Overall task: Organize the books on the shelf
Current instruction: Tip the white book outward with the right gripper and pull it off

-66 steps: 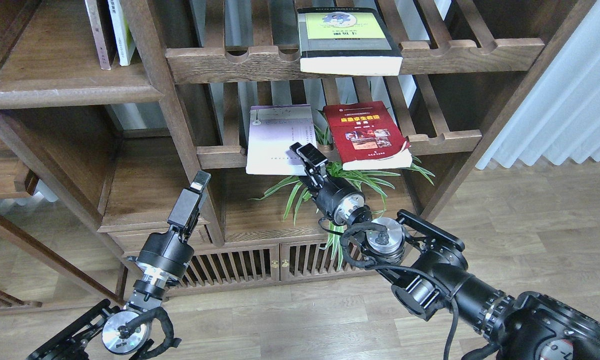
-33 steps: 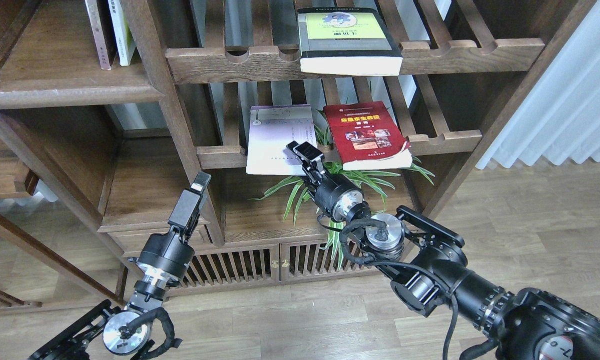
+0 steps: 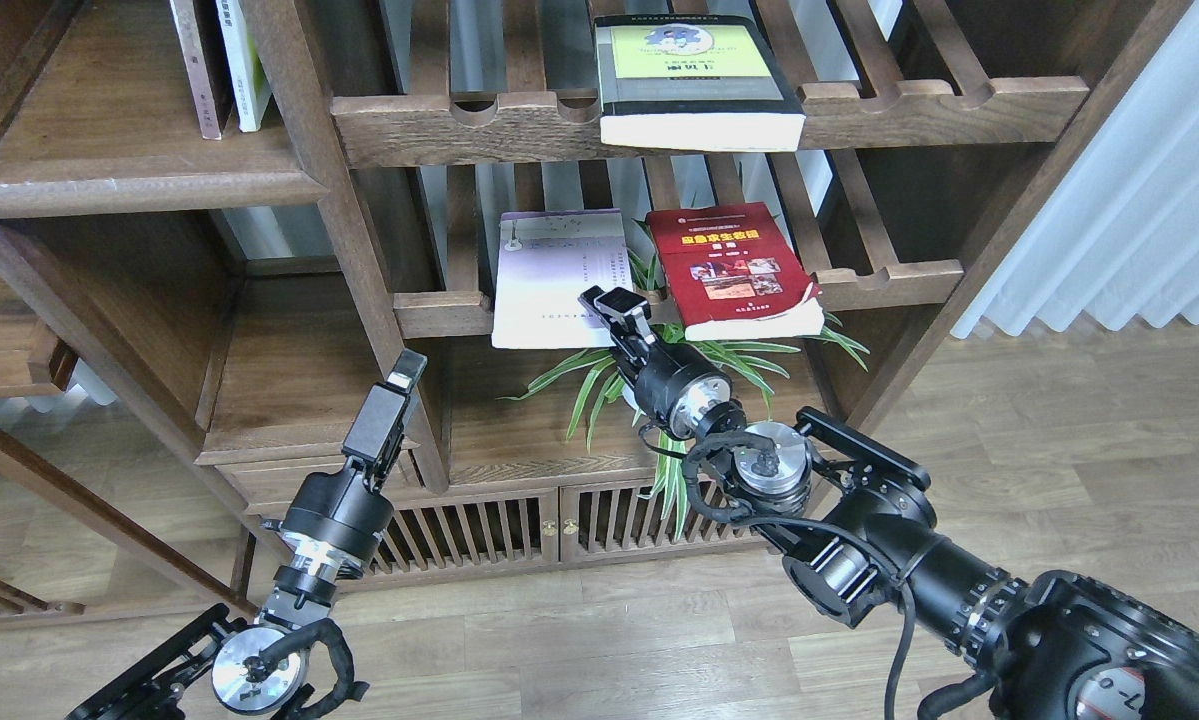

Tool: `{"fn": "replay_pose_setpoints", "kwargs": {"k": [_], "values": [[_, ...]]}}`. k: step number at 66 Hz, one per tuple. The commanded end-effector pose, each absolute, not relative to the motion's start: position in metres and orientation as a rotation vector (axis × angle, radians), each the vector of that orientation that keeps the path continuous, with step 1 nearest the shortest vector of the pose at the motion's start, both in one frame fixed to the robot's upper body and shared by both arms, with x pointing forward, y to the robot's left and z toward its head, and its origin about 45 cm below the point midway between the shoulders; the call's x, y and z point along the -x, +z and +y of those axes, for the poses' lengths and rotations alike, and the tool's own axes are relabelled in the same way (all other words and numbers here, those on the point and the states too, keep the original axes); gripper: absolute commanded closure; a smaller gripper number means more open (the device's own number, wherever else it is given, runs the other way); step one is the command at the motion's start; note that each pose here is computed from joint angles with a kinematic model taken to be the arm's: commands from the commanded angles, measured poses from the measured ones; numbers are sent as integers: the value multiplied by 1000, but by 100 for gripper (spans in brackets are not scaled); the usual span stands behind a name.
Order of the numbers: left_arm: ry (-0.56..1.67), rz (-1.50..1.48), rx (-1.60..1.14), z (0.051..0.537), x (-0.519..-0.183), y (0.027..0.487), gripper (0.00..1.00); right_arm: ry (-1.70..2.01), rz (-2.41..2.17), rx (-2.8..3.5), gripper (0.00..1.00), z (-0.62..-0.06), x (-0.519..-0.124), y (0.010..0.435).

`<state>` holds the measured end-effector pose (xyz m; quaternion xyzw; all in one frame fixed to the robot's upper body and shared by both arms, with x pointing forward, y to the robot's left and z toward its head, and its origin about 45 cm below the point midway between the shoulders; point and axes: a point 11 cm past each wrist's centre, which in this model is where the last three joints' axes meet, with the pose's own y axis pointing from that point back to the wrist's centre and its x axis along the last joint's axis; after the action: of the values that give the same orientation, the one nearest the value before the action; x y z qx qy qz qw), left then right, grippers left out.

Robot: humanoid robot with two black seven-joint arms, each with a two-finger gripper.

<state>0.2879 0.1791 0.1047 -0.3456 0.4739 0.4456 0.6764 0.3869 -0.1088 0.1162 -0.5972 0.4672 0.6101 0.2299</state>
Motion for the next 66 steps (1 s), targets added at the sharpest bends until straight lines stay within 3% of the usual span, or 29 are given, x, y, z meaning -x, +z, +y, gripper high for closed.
{"fn": "replay_pose_setpoints", "kwargs": {"k": [1, 12, 31, 66], "values": [[1017, 1072, 773, 182, -287, 100, 0, 1681, 1266, 1619, 86, -110, -388, 118], [1036, 1073, 776, 187, -286, 97, 0, 1650, 1213, 1604, 95, -112, -391, 124], [1076, 1107, 755, 192, -271, 81, 0, 1641, 1142, 1514, 95, -119, -383, 125], [1027, 1171, 851, 200, -274, 105, 1, 1666, 822, 1463, 95, -97, -334, 157]]}}
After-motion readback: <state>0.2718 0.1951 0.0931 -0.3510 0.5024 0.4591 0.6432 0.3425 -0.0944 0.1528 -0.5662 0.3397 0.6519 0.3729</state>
